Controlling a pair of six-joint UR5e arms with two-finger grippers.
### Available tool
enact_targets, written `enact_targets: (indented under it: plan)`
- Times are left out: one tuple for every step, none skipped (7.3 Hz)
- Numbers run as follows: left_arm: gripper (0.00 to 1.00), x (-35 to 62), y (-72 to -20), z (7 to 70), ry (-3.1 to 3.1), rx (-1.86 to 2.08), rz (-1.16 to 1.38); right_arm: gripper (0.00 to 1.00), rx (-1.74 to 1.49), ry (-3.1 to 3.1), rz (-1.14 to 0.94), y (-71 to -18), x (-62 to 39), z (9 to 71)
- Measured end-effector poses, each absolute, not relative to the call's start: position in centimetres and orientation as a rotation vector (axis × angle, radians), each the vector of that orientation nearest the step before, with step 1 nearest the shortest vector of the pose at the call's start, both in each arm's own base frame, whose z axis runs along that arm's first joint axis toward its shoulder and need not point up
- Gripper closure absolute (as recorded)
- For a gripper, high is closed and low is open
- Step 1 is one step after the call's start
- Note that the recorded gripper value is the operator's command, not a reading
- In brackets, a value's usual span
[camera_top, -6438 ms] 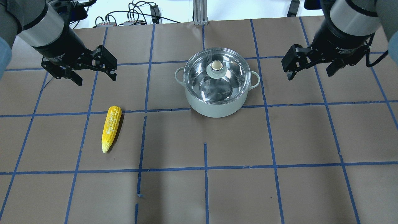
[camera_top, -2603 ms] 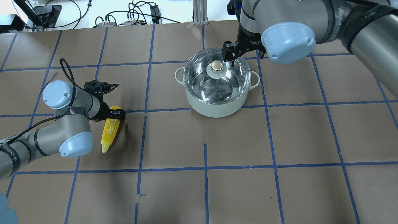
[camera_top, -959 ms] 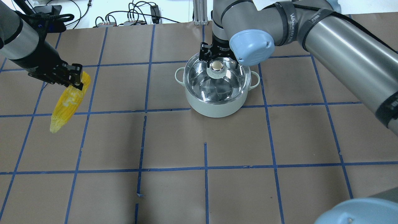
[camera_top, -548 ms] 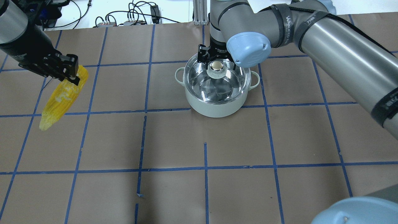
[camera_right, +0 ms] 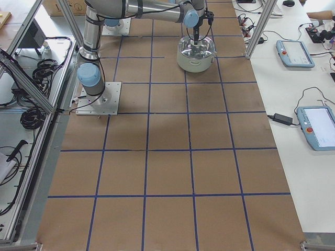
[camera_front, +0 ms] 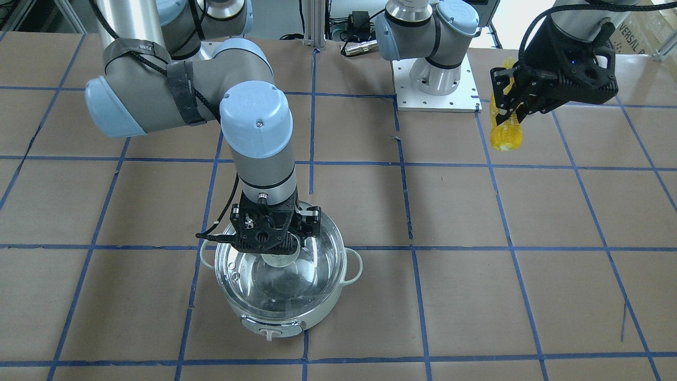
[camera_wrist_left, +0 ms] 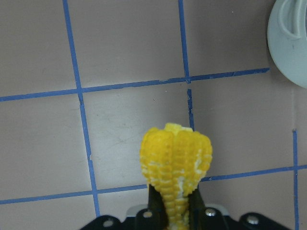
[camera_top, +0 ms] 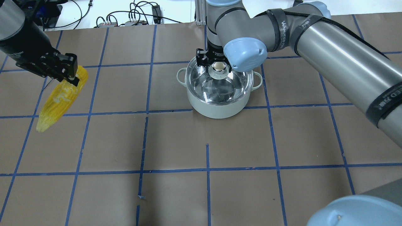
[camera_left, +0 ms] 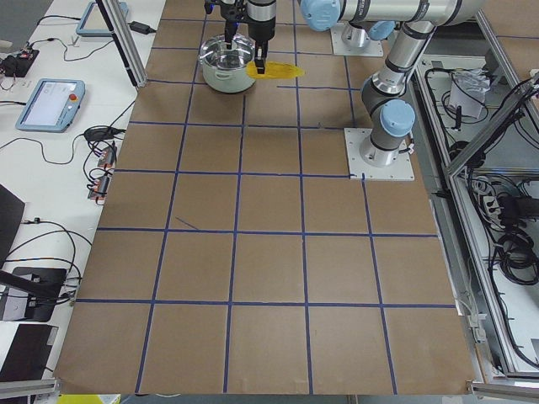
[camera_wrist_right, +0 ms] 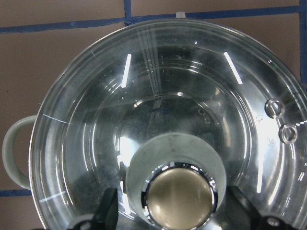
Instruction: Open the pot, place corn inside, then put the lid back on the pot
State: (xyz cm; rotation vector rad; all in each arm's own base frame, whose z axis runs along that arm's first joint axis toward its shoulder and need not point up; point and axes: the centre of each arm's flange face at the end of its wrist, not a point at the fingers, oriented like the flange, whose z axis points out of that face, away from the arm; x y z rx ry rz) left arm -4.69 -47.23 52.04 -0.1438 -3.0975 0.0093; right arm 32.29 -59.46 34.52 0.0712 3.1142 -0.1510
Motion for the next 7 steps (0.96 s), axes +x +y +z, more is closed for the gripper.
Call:
enact_targets:
  plan:
    - [0.97, -4.7, -47.26, 52.09, -3.097, -0.143, 0.009, 0.53, 0.068, 3.115, -0.153, -59.51, 32.38, 34.39]
    - [0.97, -4.72, -47.26, 52.09, -3.095, -0.143, 0.007, 0.59, 0.063, 3.119, -0.156, -59.54, 32.37, 34.36]
    - [0.97, -4.75, -47.25, 52.02, -3.094, -0.143, 0.004, 0.67, 0.056, 3.126, -0.16, -59.55, 32.31, 34.33]
    - [0.97, -4.76, -47.24, 51.99, -3.093, -0.143, 0.002, 0.7, 0.05, 3.13, -0.161, -59.57, 32.27, 34.29]
    - [0.97, -4.74, -47.24, 51.97, -3.093, -0.142, 0.002, 0.7, 0.047, 3.133, -0.162, -59.59, 32.23, 34.3]
    - [0.97, -4.72, -47.25, 51.96, -3.092, -0.141, 0.001, 0.7, 0.042, 3.135, -0.161, -59.62, 32.18, 34.42]
    - [0.97, -4.74, -47.23, 51.94, -3.092, -0.14, 0.001, 0.7, 0.035, 3.142, -0.169, -59.66, 32.03, 34.88]
